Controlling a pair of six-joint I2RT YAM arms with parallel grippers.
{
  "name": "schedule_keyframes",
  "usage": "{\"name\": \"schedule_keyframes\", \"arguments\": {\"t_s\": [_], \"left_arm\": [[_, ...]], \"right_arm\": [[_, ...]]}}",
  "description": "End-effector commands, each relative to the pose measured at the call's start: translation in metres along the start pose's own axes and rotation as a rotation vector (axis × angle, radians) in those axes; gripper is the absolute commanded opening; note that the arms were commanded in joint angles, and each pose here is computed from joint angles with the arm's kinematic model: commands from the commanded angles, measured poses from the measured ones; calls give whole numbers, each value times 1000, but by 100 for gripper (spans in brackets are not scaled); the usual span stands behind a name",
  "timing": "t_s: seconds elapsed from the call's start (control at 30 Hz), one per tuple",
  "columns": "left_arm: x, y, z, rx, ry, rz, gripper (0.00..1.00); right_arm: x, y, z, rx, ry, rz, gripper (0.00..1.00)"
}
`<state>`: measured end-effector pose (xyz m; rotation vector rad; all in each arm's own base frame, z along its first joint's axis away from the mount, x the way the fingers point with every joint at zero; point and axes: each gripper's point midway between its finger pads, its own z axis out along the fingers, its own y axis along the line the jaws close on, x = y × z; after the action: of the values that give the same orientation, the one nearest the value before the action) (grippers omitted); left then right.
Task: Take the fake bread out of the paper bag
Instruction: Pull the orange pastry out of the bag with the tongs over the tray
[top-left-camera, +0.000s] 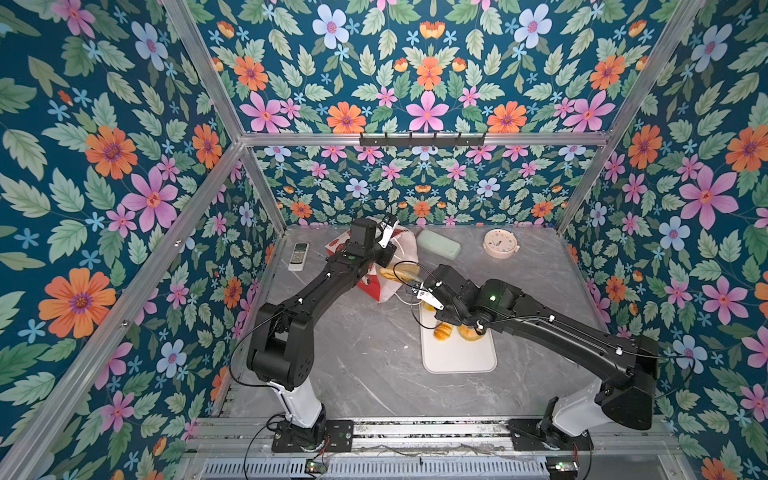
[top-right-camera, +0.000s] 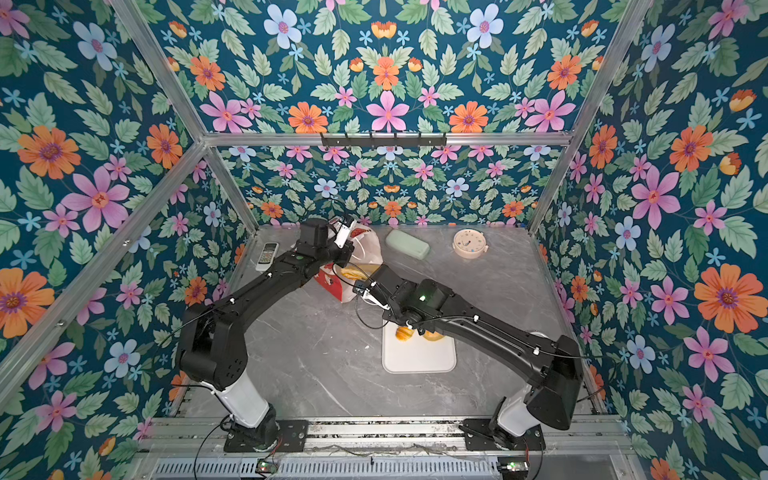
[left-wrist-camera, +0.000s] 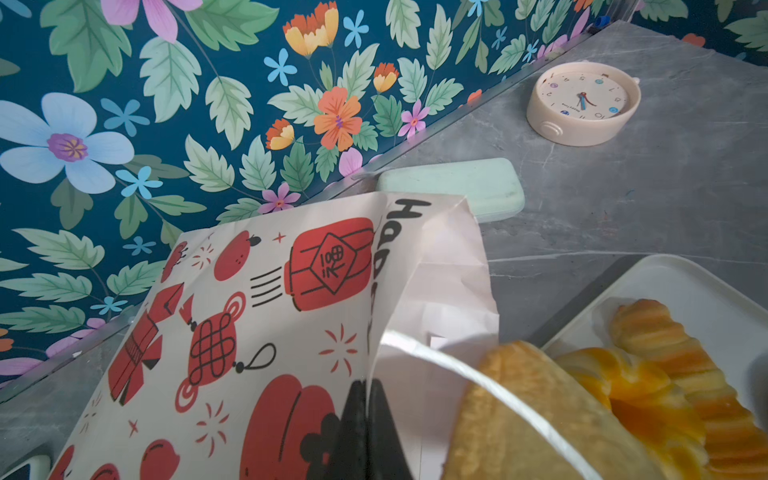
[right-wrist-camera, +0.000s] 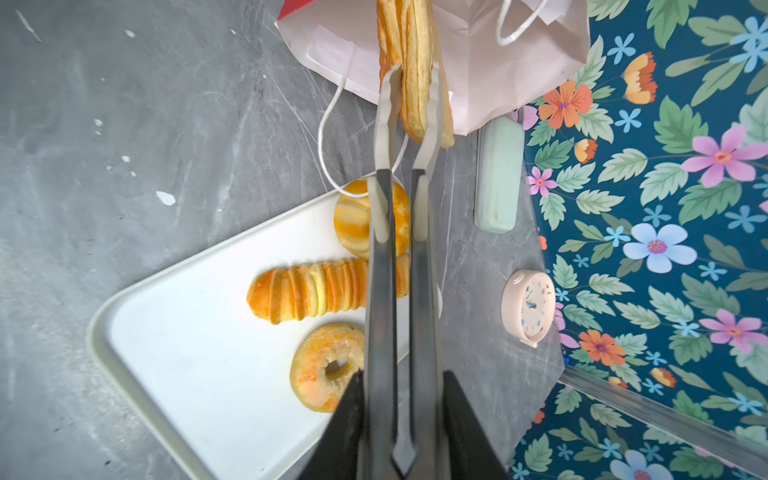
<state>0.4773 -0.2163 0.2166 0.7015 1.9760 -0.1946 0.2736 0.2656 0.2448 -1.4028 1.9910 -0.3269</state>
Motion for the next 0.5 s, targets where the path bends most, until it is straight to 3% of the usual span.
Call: {"name": "schedule_keyframes", "arguments": {"t_s": [0.0, 0.17, 0.47], "left_arm": [[-10, 5, 0, -26, -35, -11, 0], [-12, 7, 1, -31, -38, -14, 1], [-10, 8, 1, -38, -32, -13, 0]], "right_arm": [[5, 3, -13, -36, -19, 120, 1], [7, 7, -30, -96, -59, 212, 1], [38, 21, -53, -193, -17, 405, 0]]}}
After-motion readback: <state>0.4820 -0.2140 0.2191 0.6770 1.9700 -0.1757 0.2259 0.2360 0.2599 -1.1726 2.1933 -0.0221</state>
